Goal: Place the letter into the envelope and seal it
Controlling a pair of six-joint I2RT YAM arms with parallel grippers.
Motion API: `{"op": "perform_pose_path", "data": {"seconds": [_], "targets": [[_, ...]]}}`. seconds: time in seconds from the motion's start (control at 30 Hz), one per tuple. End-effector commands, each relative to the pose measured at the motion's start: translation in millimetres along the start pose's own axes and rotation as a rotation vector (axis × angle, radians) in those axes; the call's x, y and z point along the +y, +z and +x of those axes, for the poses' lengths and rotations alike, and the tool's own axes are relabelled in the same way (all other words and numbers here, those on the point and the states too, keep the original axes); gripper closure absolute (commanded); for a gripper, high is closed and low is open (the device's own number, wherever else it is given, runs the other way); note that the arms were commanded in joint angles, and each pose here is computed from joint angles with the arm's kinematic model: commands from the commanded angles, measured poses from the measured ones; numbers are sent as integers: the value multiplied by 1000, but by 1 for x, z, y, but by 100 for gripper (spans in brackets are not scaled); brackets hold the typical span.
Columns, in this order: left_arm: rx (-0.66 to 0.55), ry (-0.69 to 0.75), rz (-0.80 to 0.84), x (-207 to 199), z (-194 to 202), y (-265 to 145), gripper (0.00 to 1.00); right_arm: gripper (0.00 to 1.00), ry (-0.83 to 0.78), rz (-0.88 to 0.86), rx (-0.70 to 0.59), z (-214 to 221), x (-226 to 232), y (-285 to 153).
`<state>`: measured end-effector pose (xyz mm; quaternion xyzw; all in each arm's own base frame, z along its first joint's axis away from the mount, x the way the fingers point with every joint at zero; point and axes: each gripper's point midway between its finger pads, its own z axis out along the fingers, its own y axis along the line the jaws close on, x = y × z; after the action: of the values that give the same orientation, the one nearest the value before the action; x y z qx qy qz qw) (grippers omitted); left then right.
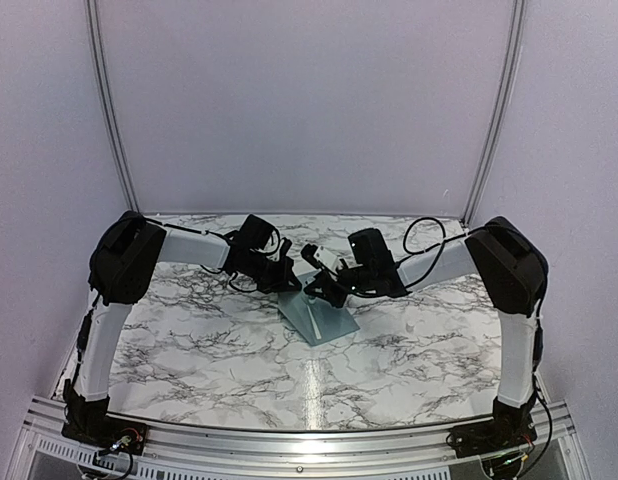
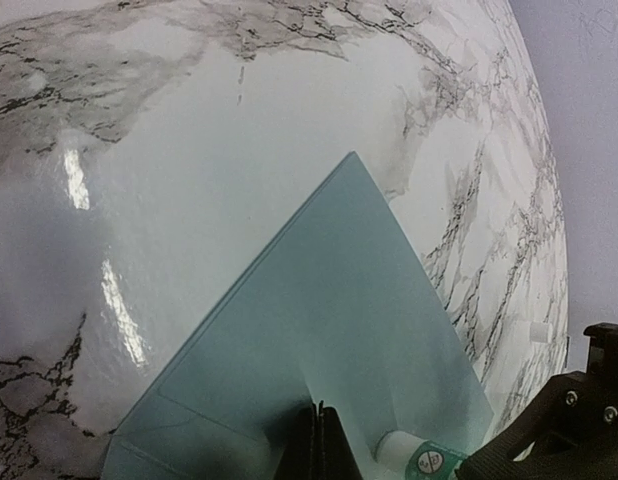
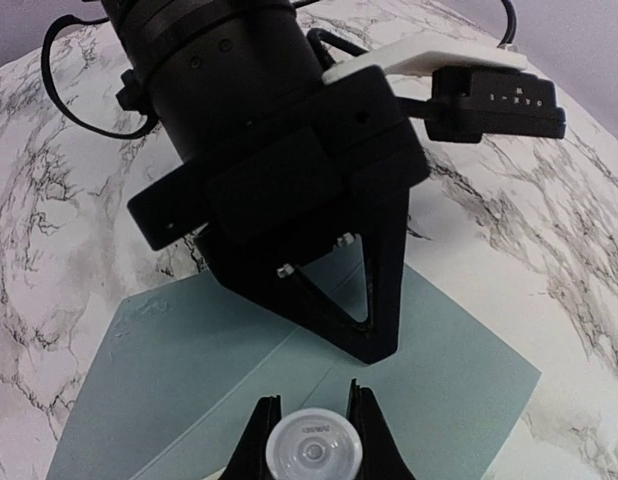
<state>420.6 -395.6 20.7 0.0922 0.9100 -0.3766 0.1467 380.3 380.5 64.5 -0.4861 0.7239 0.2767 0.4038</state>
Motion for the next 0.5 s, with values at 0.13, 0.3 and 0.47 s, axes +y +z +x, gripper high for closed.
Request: {"op": "perform_pose_path", "data": {"seconds": [0.13, 0.3, 0.47], "targets": [[91, -38, -70, 28, 25, 11, 100, 100, 31, 20, 35, 15, -9, 2], [85, -40, -73, 29, 23, 10, 100, 100, 29, -4, 67, 25, 3, -10], [77, -42, -78, 30, 20, 10, 100, 100, 4, -34, 81, 26, 21, -19]]}}
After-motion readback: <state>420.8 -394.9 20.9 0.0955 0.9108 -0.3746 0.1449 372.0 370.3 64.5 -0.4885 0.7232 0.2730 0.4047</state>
